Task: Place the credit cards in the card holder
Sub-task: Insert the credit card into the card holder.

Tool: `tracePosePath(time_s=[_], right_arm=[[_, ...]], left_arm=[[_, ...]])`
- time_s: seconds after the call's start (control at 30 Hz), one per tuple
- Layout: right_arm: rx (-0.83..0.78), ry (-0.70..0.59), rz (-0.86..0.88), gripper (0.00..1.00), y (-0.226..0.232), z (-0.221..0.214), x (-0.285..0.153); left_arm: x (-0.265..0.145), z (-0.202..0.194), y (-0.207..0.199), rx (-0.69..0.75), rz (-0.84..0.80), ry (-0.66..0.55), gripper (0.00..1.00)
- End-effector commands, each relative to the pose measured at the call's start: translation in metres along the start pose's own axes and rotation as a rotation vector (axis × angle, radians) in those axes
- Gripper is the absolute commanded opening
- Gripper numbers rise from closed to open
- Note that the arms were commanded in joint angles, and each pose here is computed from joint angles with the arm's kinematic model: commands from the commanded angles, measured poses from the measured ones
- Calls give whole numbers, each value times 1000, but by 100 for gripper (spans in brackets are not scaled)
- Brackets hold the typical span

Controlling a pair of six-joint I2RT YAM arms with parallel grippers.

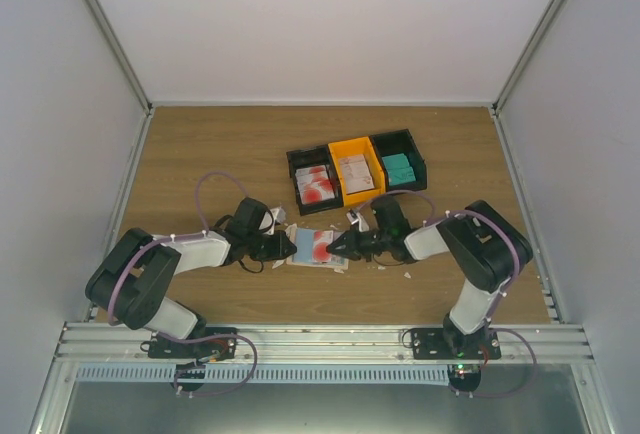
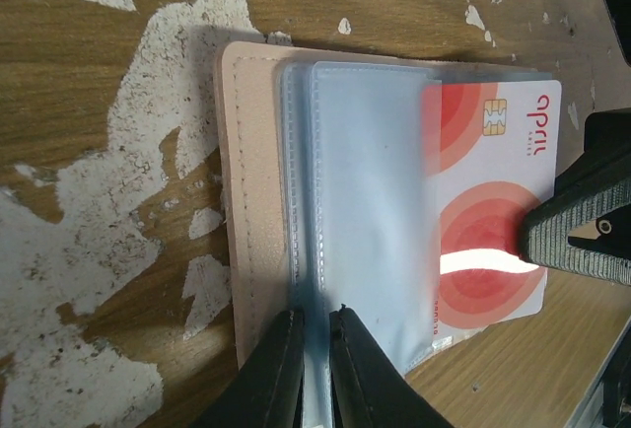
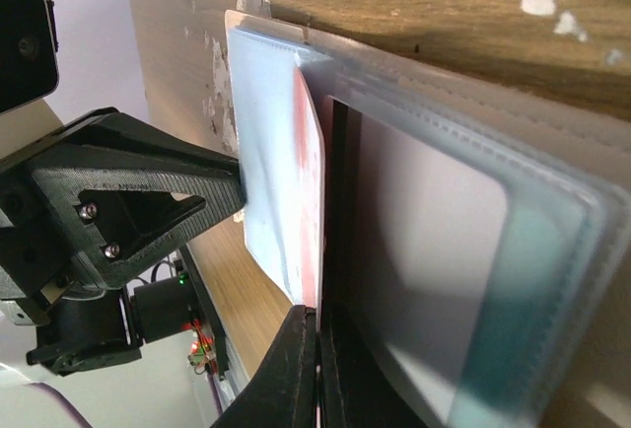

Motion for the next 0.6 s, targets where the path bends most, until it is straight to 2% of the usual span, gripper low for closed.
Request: tracePosePath(time_s=[0.0, 0.2, 0.57], right_arm=[[1, 5, 12, 1, 3, 4, 7], [5, 3, 11, 1, 2, 4, 13], [0, 34, 8, 2, 3, 2, 29]], left_arm=[[4, -2, 0, 26, 7, -6, 12], [5, -4, 1, 30, 8, -1, 6], [5, -6, 1, 32, 7, 3, 6]])
Point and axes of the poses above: each gripper's point midway between its finger pads, its own x axis out along the fingers, its own y axis along the line the jaws close on, z = x × y, the point moved 4 cm from there along -x, back along the fingers, and after that the axes turned 11 degrees about x, right-handed, at the moved point
